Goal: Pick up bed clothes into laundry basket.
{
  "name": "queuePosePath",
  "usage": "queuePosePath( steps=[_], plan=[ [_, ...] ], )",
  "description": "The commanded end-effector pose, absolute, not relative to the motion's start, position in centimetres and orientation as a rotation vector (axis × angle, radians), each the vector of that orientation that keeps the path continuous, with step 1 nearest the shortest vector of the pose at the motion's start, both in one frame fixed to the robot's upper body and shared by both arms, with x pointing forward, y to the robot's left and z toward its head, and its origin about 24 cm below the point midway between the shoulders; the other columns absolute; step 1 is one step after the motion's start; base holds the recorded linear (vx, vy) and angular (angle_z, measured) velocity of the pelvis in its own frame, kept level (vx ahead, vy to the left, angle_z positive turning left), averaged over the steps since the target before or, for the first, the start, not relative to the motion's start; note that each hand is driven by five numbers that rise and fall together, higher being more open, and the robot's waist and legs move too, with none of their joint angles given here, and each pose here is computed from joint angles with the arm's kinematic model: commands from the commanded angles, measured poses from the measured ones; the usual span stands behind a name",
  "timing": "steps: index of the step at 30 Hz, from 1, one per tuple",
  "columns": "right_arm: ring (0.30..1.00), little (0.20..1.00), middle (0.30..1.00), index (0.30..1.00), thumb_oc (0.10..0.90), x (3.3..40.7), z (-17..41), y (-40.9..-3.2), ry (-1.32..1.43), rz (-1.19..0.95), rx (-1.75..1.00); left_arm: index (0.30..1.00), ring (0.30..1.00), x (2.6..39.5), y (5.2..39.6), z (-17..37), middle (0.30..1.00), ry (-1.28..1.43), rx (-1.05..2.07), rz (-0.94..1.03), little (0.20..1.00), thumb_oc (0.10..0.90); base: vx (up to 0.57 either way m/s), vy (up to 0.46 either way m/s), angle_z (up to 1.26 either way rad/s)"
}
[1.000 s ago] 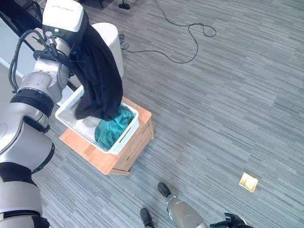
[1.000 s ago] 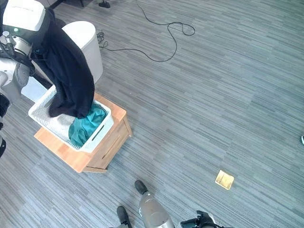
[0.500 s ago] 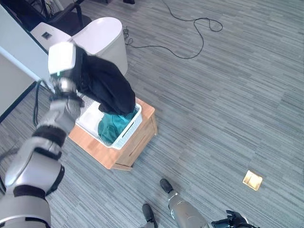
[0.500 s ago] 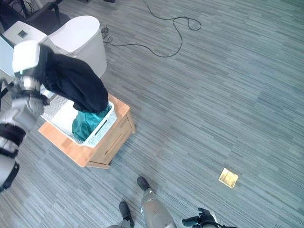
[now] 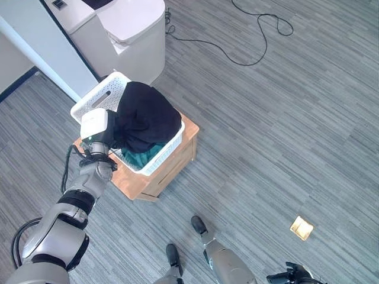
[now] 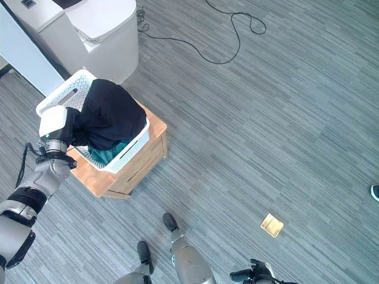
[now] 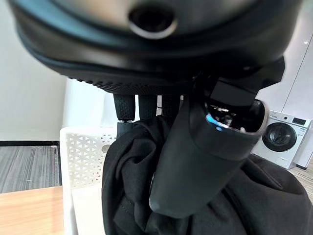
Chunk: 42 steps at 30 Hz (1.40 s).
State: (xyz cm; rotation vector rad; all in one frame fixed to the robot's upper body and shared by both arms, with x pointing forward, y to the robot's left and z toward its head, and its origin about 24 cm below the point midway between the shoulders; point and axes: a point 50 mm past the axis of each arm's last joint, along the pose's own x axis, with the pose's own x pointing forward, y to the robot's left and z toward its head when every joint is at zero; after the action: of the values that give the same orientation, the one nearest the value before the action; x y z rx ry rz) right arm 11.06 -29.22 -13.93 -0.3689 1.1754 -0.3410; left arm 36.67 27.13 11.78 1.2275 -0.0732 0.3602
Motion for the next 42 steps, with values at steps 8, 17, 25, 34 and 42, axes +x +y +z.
queuePosePath(
  steps=[8,17,25,34,42],
  plan=[
    [0.9,0.9,0.9,0.9,0.8,9.2,-14.4,-29.2,1.254,-0.315,-0.455,0.9,0.9,35.8,29.2,8.2,0.9,0.164,1.352,0.352,0.9,0.8,-0.04,-0.003,-0.03],
    [0.9,0.9,0.9,0.9,0.8,10.4,-13.9,-30.0,1.247,-0.271,-0.511,0.9,0.9,31.0,35.0,4.8,0.9,0.411,1.274,0.448,0.9,0.8,0.0,0.009,-0.11],
    [0.9,0.9,0.9,0.9,0.8,11.3,-13.7,-29.6,1.215,-0.257,-0.5,0.9,0.9,32.6,37.6,12.9,0.9,0.187,1.325,0.643,0.9,0.8,0.01,-0.01,0.04],
    [0.9,0.9,0.9,0.9,0.8,11.4,-14.2,-28.5,1.209,-0.226,-0.461,0.9,0.9,34.6,37.2,21.3,0.9,-0.038,1.381,0.775,0.9,0.8,0.01,-0.008,0.07],
    [0.9,0.9,0.9,0.9,0.8,11.1,-14.4,-28.0,1.198,-0.213,-0.483,0.9,0.9,35.5,31.6,29.7,0.9,-0.553,1.099,0.807,0.9,0.8,-0.01,0.008,0.0]
  ],
)
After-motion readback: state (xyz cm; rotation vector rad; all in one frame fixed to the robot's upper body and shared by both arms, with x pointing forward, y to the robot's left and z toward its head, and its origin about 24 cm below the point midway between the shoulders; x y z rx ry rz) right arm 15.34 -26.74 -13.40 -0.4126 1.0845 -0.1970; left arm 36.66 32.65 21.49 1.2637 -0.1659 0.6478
